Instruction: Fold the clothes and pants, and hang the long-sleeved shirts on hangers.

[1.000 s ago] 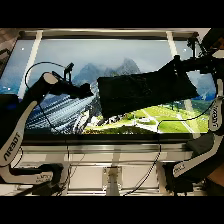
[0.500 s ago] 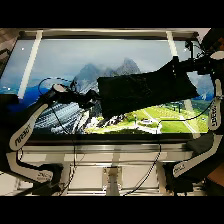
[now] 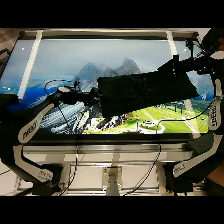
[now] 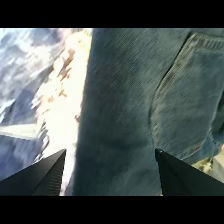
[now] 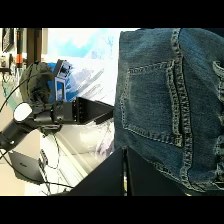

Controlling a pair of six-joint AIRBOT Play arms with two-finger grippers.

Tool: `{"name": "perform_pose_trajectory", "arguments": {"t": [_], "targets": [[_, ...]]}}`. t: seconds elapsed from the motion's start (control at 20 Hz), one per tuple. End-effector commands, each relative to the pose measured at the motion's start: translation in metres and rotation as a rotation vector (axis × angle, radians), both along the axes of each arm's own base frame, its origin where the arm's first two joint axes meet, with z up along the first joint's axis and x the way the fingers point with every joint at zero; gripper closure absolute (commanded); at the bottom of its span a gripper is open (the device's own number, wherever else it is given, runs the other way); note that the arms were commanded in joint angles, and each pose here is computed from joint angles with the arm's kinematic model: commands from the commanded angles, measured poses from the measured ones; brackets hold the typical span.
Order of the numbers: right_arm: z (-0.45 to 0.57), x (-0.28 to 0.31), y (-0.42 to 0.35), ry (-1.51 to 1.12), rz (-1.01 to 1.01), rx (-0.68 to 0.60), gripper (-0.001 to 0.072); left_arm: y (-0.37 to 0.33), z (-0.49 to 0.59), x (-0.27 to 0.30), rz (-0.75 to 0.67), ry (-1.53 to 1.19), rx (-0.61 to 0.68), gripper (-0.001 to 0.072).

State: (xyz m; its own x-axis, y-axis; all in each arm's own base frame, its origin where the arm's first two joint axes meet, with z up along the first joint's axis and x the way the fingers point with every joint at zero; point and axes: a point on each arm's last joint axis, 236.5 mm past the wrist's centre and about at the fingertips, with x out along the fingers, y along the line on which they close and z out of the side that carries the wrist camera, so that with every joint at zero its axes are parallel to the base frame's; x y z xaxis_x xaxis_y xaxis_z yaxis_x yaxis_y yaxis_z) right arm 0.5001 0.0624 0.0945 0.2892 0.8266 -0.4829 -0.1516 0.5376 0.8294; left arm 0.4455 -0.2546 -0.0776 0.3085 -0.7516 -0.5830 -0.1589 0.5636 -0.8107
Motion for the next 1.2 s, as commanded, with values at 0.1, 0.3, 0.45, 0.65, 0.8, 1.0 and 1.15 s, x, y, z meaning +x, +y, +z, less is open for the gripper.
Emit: {"name": "perform_pose_trajectory", "arguments": {"t": [0.1,0.3,0.45,0.65,0.8,1.0,1.15], "targets": [[0.002,0.000,0.001,-0.001,0.001,0.010,0.0698,-0.015,0.002,0.006,-0.045,-0.003,-0.045,0.0109],[0.002,0.000,0.001,-0.002,0.000,0.010,0.0698,-0.022,0.006,-0.001,-0.065,0.024,-0.092,0.0109],[0.002,0.000,0.002,-0.002,0.000,0.011,0.0698,-0.025,0.006,0.007,-0.029,0.031,-0.125,0.0110],[0.002,0.002,0.001,-0.006,-0.007,0.012,0.0698,-0.040,0.000,0.004,-0.021,0.058,-0.172,0.0304],[0.002,0.009,0.006,-0.021,-0.023,0.006,0.0698,-0.052,0.015,0.007,-0.042,-0.017,-0.227,0.0627],[-0.010,0.024,0.025,-0.054,-0.040,-0.068,0.0698,-0.051,0.046,0.010,-0.072,-0.074,-0.326,0.0686],[-0.024,0.026,0.037,-0.056,-0.025,-0.146,0.0698,-0.027,0.048,0.007,-0.122,-0.115,-0.235,0.0688]]}}
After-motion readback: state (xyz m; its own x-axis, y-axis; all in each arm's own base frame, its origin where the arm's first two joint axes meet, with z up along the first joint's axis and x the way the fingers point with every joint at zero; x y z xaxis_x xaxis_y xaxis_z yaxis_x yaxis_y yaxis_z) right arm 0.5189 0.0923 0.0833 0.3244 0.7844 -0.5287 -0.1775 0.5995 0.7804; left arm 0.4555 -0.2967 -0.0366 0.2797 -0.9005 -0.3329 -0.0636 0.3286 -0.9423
